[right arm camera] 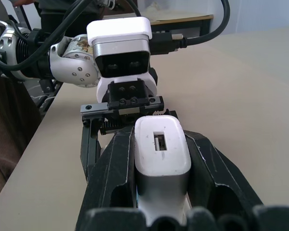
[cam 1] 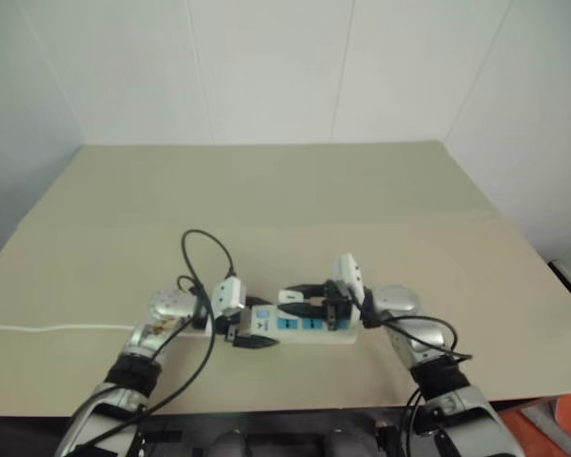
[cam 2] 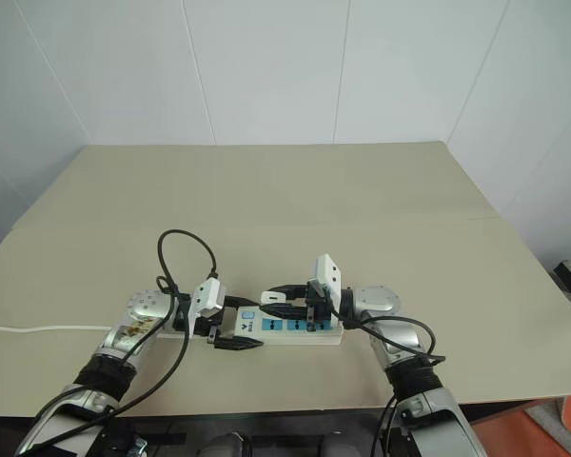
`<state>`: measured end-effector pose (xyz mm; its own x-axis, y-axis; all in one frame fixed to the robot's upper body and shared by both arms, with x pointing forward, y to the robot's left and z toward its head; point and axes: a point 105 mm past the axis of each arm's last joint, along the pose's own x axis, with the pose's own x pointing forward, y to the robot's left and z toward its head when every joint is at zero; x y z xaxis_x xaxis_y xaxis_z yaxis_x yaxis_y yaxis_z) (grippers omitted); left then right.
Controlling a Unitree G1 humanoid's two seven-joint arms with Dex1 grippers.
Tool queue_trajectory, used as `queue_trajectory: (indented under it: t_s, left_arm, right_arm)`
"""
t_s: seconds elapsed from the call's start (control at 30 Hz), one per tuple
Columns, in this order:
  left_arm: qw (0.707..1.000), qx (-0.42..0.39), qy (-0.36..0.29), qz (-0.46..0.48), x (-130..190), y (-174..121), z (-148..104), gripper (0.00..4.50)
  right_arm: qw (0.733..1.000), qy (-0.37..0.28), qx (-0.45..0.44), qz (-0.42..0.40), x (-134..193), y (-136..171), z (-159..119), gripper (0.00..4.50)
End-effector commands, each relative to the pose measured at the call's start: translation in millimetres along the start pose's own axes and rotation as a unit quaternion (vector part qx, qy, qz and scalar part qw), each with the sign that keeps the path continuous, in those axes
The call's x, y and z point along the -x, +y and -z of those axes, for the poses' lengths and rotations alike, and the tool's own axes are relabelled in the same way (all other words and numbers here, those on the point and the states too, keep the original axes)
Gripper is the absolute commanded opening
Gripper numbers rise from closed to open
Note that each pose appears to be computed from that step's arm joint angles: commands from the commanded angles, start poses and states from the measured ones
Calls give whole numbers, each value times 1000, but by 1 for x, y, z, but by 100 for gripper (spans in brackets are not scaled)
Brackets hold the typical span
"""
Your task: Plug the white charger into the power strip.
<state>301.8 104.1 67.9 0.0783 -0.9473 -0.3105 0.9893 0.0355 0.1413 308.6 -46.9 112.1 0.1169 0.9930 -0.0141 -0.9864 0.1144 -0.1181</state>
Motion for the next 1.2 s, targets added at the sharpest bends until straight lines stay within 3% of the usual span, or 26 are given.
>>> queue_trajectory:
  t_s: [0.03,0.2,0.43,0.97,1.2]
  left_arm:
    - [1000,15,28,-1,8,-5,12,331]
    - [1000,15,24,-4,4,-2,11,331]
    - [1000,16,21,-8,3,-3,10,331]
    - [999,17,26,-10,7,-3,12,331]
    - [999,15,27,-9,8,-2,11,331]
  right_arm:
    - [1000,28,1,9,6,-3,8,119]
    - [999,34,14,-38,-18,10,7,119]
    - [997,59,5,-49,-27,16,24,119]
    - [994,104,-24,-8,15,5,48,119]
    - [994,106,-21,-7,15,3,47,119]
